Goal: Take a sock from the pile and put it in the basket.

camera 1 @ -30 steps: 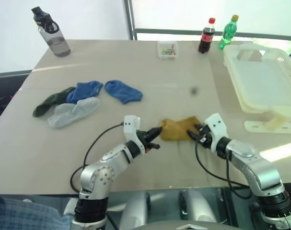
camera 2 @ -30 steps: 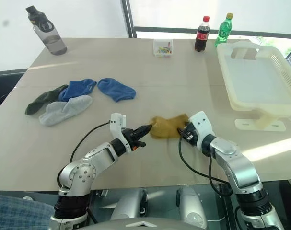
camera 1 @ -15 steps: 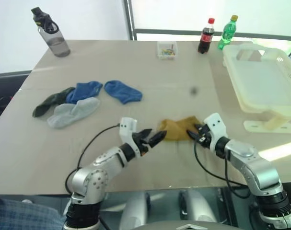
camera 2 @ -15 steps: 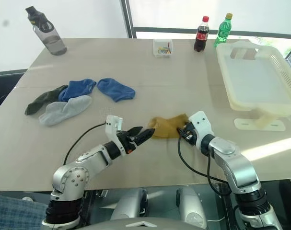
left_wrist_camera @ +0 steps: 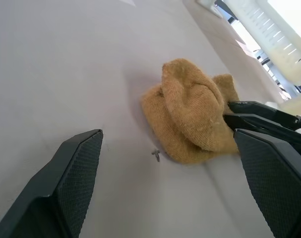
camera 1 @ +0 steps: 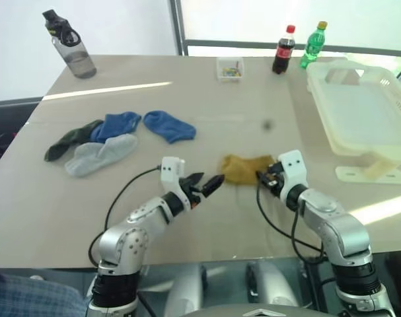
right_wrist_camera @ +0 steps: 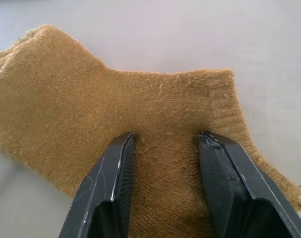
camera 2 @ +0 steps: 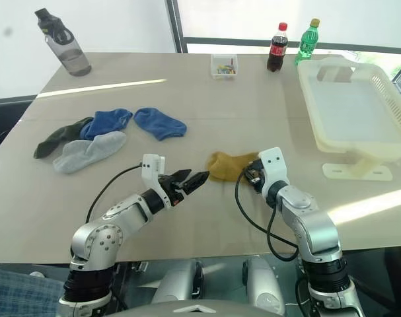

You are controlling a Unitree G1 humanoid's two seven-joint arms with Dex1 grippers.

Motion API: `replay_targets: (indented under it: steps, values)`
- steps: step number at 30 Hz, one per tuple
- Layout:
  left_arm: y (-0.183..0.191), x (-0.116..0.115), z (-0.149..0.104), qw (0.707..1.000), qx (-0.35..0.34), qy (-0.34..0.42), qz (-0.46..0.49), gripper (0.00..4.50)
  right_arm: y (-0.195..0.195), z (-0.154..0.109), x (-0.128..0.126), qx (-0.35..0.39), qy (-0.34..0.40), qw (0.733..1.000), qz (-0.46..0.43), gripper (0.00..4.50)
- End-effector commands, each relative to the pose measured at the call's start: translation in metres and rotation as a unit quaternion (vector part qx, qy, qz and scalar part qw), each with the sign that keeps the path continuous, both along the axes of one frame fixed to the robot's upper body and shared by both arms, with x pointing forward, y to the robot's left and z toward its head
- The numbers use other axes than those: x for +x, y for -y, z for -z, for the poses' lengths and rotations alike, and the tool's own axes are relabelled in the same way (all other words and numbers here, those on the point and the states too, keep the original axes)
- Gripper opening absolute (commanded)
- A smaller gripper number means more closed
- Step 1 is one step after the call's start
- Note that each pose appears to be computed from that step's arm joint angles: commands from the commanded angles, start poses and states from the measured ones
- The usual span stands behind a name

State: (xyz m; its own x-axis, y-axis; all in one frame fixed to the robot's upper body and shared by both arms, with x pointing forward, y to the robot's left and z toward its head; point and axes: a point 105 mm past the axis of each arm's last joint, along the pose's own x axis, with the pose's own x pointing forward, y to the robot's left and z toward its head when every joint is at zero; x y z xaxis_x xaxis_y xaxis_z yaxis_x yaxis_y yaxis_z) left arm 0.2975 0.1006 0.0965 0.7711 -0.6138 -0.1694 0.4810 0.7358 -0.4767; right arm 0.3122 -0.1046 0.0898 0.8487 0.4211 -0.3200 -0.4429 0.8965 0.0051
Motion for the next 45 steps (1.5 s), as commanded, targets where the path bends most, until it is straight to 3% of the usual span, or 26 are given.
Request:
replay_targets:
  steps: [1, 10, 18, 33, 45]
  values:
    - [0.001, 0.008, 0.009, 0.999, -0.016, -0.036, -0.019, 4.46, -0.005, -0.005, -0.004, -0.01, 0.01, 1.0, -0.024, 2.1]
    - [0.013, 0.02, 0.022, 0.993, -0.007, -0.118, -0.017, 4.46, -0.015, -0.014, -0.009, -0.011, 0.031, 0.998, -0.058, 2.1]
    - [0.024, 0.019, 0.028, 0.974, -0.091, -0.205, 0.02, 4.46, -0.023, -0.035, -0.01, -0.002, 0.064, 0.995, -0.081, 2.1]
    - [0.044, 0.006, 0.005, 0.937, -0.225, -0.237, 0.119, 4.46, -0.016, -0.024, -0.009, -0.018, 0.043, 0.997, -0.055, 2.1]
    - [0.019, -0.001, 0.016, 0.955, -0.128, -0.245, 0.11, 4.46, -0.006, -0.009, -0.01, -0.038, 0.011, 0.999, -0.034, 2.1]
